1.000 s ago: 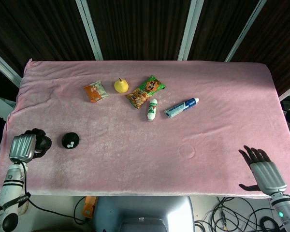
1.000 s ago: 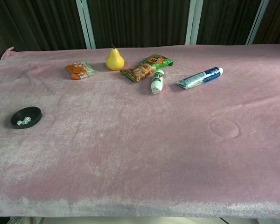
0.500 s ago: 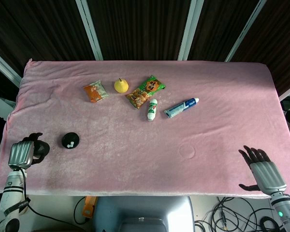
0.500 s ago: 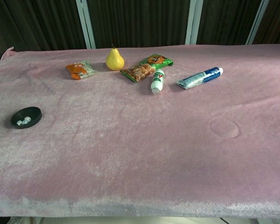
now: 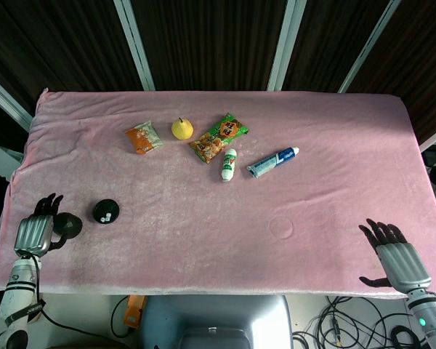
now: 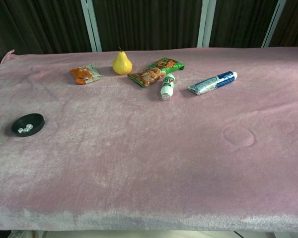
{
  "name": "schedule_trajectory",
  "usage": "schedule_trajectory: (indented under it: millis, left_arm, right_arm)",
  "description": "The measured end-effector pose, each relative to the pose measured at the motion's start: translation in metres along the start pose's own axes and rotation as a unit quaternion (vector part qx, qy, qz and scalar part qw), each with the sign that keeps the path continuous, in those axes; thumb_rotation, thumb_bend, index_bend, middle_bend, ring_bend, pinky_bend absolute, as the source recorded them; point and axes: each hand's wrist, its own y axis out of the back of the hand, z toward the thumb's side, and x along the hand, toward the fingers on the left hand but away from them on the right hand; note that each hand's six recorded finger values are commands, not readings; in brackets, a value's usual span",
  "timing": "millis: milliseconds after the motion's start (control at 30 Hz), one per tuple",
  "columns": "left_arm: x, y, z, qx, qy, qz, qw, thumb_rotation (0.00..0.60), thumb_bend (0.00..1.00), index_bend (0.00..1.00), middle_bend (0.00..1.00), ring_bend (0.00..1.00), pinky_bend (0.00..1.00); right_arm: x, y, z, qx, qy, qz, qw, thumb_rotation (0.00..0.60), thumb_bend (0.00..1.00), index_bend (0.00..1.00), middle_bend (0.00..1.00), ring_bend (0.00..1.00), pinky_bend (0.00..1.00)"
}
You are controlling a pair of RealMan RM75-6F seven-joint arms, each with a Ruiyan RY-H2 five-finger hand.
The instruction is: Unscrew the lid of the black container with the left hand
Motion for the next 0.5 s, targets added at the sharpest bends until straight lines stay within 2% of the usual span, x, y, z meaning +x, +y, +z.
schedule_trajectory:
  millis: [67,200,333,500]
  left_arm:
    - [-0.002,0.006,0.001,0.000,0.000,0.012,0.9999,0.600,0.29,0.00,0.00,0.02,0.36]
    - [-0.010,0.028,0.005,0.000,-0.008,0.057,0.9983,0.600,0.29,0.09,0.01,0.08,0.32]
    - [-0.024,0.053,0.006,0.013,-0.029,0.102,0.9943,0.600,0.29,0.13,0.04,0.07,0.29]
    - [-0.048,0.067,-0.008,0.047,-0.024,0.126,0.9906,0.600,0.30,0.16,0.06,0.06,0.26]
  right_arm:
    - [0.000,0.000,0.000,0.000,0.000,-0.001,1.0000,0.600,0.10,0.10,0.08,0.00,0.19]
    - [0.000,0.001,-0.001,-0.001,-0.002,-0.002,1.0000,0.600,0.10,0.10,0.08,0.00,0.19]
    - [0.000,0.002,-0.001,-0.002,-0.002,-0.005,1.0000,0.600,0.10,0.10,0.08,0.00,0.19]
    - [0.002,0.005,-0.001,-0.006,-0.003,-0.014,0.9999,0.600,0.10,0.10,0.08,0.00,0.19]
